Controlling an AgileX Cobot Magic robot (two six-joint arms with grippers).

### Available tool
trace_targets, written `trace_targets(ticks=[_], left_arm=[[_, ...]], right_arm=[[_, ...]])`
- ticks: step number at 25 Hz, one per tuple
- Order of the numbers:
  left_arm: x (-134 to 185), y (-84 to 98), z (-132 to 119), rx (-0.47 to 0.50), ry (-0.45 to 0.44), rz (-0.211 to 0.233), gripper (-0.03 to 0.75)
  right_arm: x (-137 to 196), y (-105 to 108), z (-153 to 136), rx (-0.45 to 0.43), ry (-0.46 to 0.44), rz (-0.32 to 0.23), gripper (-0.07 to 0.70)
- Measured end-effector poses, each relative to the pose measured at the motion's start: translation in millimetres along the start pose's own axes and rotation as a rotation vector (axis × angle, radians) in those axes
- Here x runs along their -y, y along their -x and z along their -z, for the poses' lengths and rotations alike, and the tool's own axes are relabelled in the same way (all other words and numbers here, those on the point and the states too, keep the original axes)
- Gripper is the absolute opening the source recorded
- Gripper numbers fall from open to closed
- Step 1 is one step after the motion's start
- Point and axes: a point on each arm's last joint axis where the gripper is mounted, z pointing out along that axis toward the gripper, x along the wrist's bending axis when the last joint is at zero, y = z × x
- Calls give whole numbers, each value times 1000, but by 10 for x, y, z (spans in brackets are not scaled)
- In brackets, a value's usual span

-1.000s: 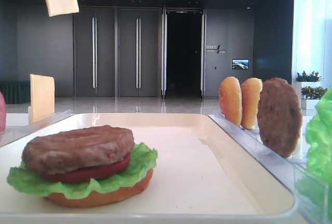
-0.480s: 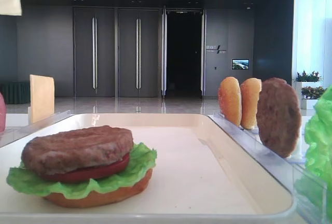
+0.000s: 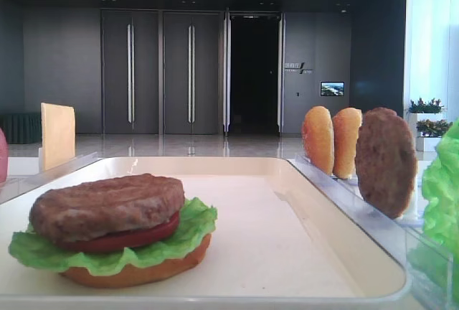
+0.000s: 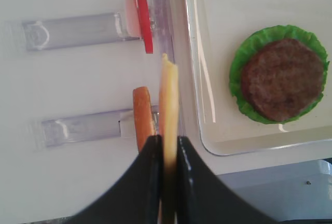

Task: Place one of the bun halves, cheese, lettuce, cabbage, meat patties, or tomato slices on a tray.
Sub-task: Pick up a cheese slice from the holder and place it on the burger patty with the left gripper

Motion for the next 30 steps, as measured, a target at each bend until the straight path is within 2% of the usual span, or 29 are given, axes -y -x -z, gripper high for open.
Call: trace_targets(ticks=[6, 15, 21, 26, 30], left_arm=[[189, -49, -100, 5, -3, 11, 34], [202, -17, -202, 52, 26, 32, 34], [145, 99, -191, 184, 88, 57, 34], [118, 172, -179, 267, 115, 57, 34], [93, 241, -220, 330, 98, 40, 34]], right_arm=[[0, 0, 0, -3, 0, 2, 305], [-1, 2, -1, -17, 0, 10, 305], [-1, 2, -1, -17, 0, 10, 305], [-1, 2, -1, -17, 0, 10, 305], [-1, 2, -1, -17, 0, 10, 305]])
